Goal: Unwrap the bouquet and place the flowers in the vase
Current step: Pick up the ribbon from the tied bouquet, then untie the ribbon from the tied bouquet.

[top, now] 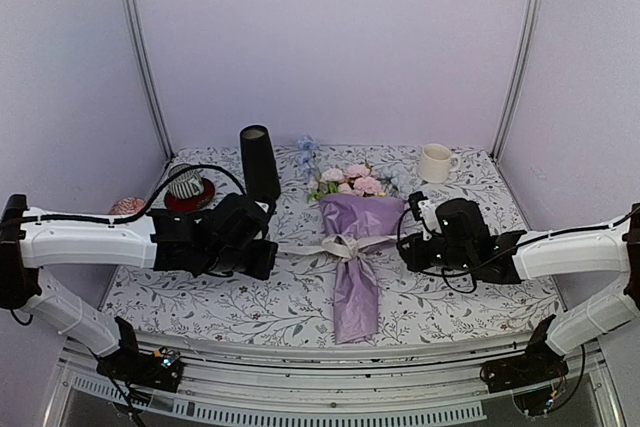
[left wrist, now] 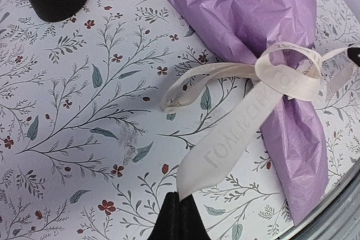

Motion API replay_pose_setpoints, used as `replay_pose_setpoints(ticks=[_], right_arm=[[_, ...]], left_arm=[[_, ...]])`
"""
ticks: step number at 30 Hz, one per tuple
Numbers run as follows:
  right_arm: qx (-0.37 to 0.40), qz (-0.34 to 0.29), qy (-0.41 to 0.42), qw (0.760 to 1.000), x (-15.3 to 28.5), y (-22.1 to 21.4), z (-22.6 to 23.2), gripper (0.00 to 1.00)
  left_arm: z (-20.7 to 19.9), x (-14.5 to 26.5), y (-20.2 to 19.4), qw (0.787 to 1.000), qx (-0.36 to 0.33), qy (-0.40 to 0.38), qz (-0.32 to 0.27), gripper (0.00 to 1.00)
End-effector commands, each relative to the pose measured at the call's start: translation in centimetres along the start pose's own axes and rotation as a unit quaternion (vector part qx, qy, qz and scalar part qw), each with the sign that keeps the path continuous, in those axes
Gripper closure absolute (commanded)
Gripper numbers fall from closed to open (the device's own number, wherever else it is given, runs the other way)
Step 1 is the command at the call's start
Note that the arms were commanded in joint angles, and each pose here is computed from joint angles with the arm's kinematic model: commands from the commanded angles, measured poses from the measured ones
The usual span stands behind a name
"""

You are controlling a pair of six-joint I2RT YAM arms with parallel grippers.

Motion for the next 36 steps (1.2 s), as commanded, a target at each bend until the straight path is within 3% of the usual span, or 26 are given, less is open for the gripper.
replay_pose_setpoints(ticks=[1, 36], right_arm=[[-0.031, -0.014, -0.046, 0.998, 1.1, -0.1, -1.4, 0.98], [-0.128, -0.067, -0.189, 0.971, 6.5, -0.3, -6.6, 0.97]], left_arm=[[1.6, 1.1, 0.4, 0.999, 0.027, 0.011, -0.020, 1.00], [3.3, 3.6, 1.0, 0.996, 0.067, -0.028, -0.048, 1.00]])
Point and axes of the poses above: each gripper's point midway between its finger pads, its own x axis back along the fingers, its own z axis along the line the jaws close on, y = z × x, the point moved 9 cm from there along x, back along the fingers, and after that the axes turned 9 degrees about x, right-handed, at the moved point
